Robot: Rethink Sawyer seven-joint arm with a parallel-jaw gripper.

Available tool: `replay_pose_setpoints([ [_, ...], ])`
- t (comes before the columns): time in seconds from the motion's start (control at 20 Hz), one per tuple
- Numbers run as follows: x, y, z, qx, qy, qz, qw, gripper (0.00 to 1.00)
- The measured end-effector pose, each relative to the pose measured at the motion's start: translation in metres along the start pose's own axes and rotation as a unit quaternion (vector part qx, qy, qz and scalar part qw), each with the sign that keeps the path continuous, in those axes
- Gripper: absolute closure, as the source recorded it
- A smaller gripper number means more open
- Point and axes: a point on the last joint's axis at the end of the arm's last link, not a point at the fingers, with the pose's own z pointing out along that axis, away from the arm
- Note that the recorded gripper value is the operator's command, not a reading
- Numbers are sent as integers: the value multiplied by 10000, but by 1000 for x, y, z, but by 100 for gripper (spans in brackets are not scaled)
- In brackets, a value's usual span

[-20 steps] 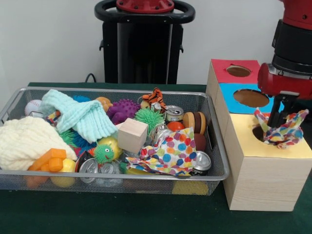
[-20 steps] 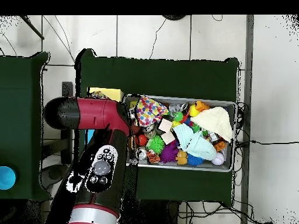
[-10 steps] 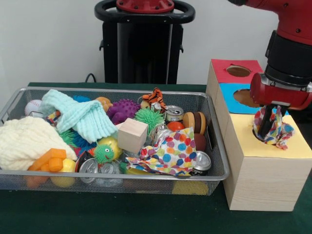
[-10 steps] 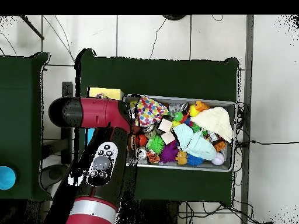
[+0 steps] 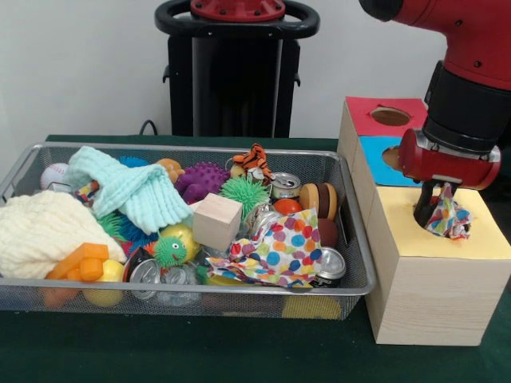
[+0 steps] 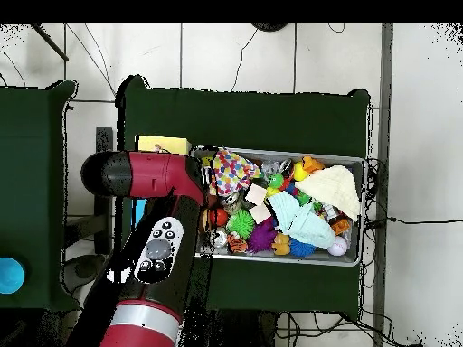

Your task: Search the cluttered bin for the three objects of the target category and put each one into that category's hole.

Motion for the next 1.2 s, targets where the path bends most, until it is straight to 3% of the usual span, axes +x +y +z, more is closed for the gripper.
replay_pose_setpoints([
  [0.4, 0, 1, -2, -26, -4, 8, 10000, 100],
  [0.6, -4, -4, -16, -114, 1, 87, 9999, 100],
  [0.7, -7, -7, -24, -144, 7, 120, 9998, 100],
  [0.95, -18, -20, -74, -282, 133, 251, 9992, 100],
  [1.2, -24, -28, -101, -363, 219, 325, 9986, 100],
])
